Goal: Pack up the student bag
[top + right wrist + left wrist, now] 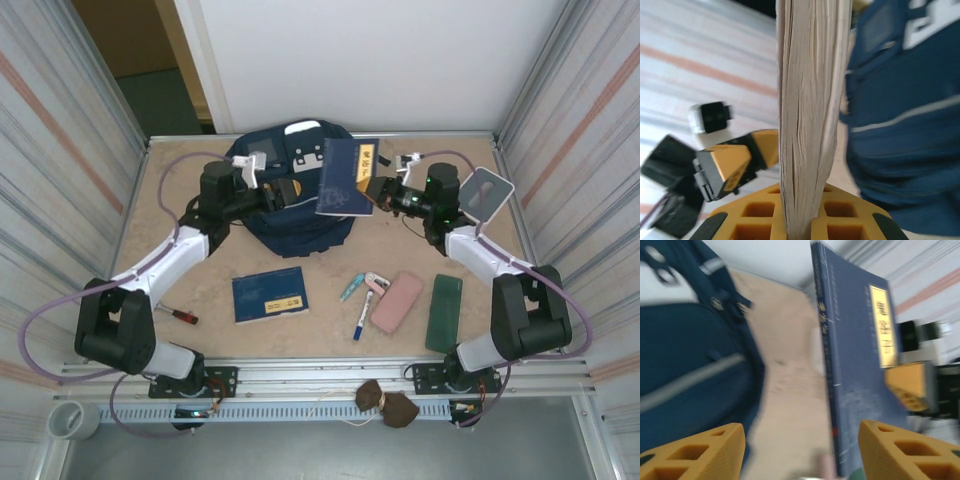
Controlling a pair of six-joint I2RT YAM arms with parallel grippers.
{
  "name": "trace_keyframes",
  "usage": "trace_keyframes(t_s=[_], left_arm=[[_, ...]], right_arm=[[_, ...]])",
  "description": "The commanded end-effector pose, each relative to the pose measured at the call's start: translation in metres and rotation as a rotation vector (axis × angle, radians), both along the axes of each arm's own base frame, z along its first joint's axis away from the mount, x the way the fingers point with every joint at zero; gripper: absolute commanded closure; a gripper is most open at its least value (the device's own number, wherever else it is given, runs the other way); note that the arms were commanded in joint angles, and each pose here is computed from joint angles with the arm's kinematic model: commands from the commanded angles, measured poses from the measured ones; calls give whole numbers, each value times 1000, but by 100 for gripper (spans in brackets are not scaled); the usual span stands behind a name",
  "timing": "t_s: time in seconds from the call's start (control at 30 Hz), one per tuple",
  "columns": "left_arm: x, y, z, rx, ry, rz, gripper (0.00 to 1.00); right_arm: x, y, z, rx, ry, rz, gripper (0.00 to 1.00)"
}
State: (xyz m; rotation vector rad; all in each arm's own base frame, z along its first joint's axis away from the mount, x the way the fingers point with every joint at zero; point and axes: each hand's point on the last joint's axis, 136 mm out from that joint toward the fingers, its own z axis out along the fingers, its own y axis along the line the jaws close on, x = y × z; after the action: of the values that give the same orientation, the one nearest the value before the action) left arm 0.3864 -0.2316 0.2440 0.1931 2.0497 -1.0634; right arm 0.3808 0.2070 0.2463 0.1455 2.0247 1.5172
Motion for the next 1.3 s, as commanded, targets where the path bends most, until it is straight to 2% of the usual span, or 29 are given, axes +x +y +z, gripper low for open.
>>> trace_keyframes(t_s=[0.0,0.13,0.27,0.43,0.63,0.8,0.9,0.97,1.07,1.17,1.27], left_arm=[[16,21,-57,499,-109,-24,35],[37,14,-95,767,-147,-206,34],[47,-7,-116,890,-203,-396,32],[42,-25,-138,915,-210,-582,30],[50,-36,-151,918,-203,-637,27],[43,-41,-155,899,-193,-691,24],[48,-36,-166,962,-201,-695,24],[55,-30,-175,1020,-192,-686,27],[64,-28,-177,1060,-209,-667,39],[70,-31,-165,1056,-248,-643,60],[74,-37,-139,1018,-296,-617,86]], right_arm=[[-4,-34,-5,-132,10,-79,100],[-4,-56,-12,-193,43,-122,100],[-4,-62,-23,-194,78,-123,100],[-5,-67,-36,-194,110,-116,100],[-4,-69,-47,-189,144,-97,100],[0,-73,-54,-178,173,-86,100],[2,-74,-60,-172,195,-79,100],[3,-74,-61,-165,209,-70,100],[0,-74,-62,-160,220,-60,100],[-9,-73,-59,-166,230,-46,100],[-24,-74,-53,-194,234,-35,100]])
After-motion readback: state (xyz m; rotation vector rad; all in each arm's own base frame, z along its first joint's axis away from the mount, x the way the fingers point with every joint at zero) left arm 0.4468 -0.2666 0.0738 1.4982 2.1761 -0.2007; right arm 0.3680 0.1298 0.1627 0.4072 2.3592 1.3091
